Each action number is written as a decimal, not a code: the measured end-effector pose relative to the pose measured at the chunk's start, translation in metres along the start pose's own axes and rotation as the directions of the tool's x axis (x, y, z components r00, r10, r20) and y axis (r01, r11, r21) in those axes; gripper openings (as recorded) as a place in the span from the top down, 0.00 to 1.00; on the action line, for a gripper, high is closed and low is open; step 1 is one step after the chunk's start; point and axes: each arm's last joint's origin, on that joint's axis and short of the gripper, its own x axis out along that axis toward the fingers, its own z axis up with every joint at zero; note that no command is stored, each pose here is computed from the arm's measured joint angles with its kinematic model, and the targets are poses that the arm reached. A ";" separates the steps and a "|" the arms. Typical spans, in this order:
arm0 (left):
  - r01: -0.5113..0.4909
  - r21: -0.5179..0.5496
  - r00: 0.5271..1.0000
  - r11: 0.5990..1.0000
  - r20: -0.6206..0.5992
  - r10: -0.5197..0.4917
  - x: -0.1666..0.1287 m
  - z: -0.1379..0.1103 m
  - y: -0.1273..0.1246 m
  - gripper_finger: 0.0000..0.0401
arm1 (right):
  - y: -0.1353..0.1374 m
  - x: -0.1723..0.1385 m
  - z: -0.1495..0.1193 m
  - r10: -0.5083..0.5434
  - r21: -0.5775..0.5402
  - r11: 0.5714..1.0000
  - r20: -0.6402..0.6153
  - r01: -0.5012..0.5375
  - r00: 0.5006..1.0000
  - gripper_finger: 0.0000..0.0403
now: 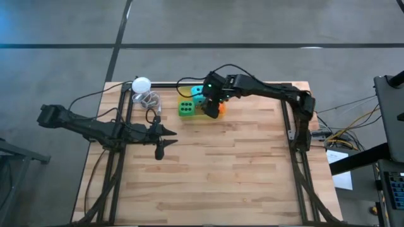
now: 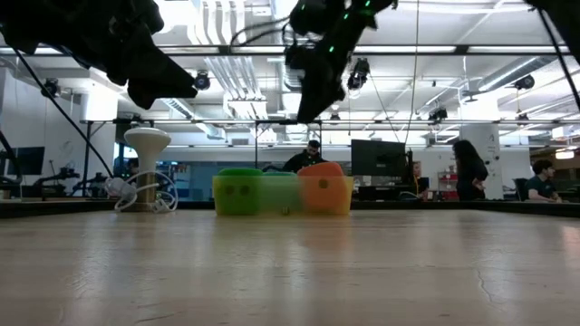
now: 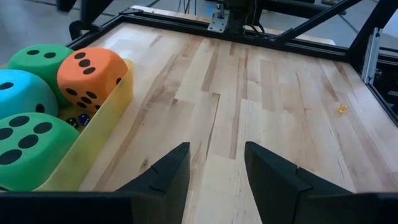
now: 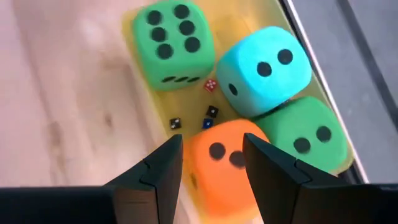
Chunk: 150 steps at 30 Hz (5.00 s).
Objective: Pick & Place Dice
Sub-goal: Put the yellow small die into the yellow bin
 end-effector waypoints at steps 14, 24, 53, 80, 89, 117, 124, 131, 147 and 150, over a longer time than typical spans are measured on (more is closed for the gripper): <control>0.000 -0.011 1.000 1.000 0.001 0.000 0.000 0.000 0.000 0.60 | 0.068 -0.091 -0.104 0.064 -0.023 0.998 0.040 -0.063 0.997 0.59; -0.004 -0.038 1.000 0.999 0.002 0.004 0.000 0.000 0.000 0.60 | 0.127 -0.126 -0.189 0.235 -0.055 0.971 0.065 -0.232 0.970 0.59; 0.002 -0.087 0.997 0.996 0.073 0.004 0.000 0.007 -0.001 0.60 | 0.293 -0.068 -0.285 0.382 -0.122 0.903 -0.207 -0.411 0.901 0.59; 0.011 -0.084 1.000 0.996 0.015 -0.010 0.010 0.000 -0.003 0.60 | 0.321 -0.039 -0.292 0.254 -0.145 0.942 -0.287 -0.304 0.924 0.59; 0.011 -0.085 1.000 0.996 0.018 -0.010 0.010 0.001 -0.003 0.60 | 0.324 -0.030 -0.295 0.247 -0.147 0.943 -0.291 -0.298 0.924 0.59; 0.012 -0.086 1.000 0.996 0.023 -0.011 0.010 0.001 -0.003 0.60 | 0.323 -0.027 -0.296 0.224 -0.199 0.936 -0.296 -0.290 0.929 0.90; 0.009 -0.087 1.000 0.996 0.023 -0.007 0.010 0.001 -0.003 0.60 | 0.316 -0.035 -0.285 0.234 -0.207 0.934 -0.261 -0.291 0.936 0.90; 0.009 -0.086 1.000 0.996 0.023 -0.007 0.010 0.001 -0.003 0.60 | 0.295 -0.044 -0.262 0.188 -0.176 0.959 -0.198 -0.224 0.962 0.90; 0.009 -0.086 1.000 0.996 0.024 -0.007 0.010 0.001 -0.003 0.60 | 0.177 -0.064 -0.155 0.110 -0.181 0.979 0.057 -0.098 0.992 0.90; 0.009 -0.083 1.000 0.996 0.024 -0.007 0.010 0.001 -0.003 0.60 | 0.143 -0.053 -0.135 0.088 -0.164 0.984 0.066 -0.076 0.994 0.90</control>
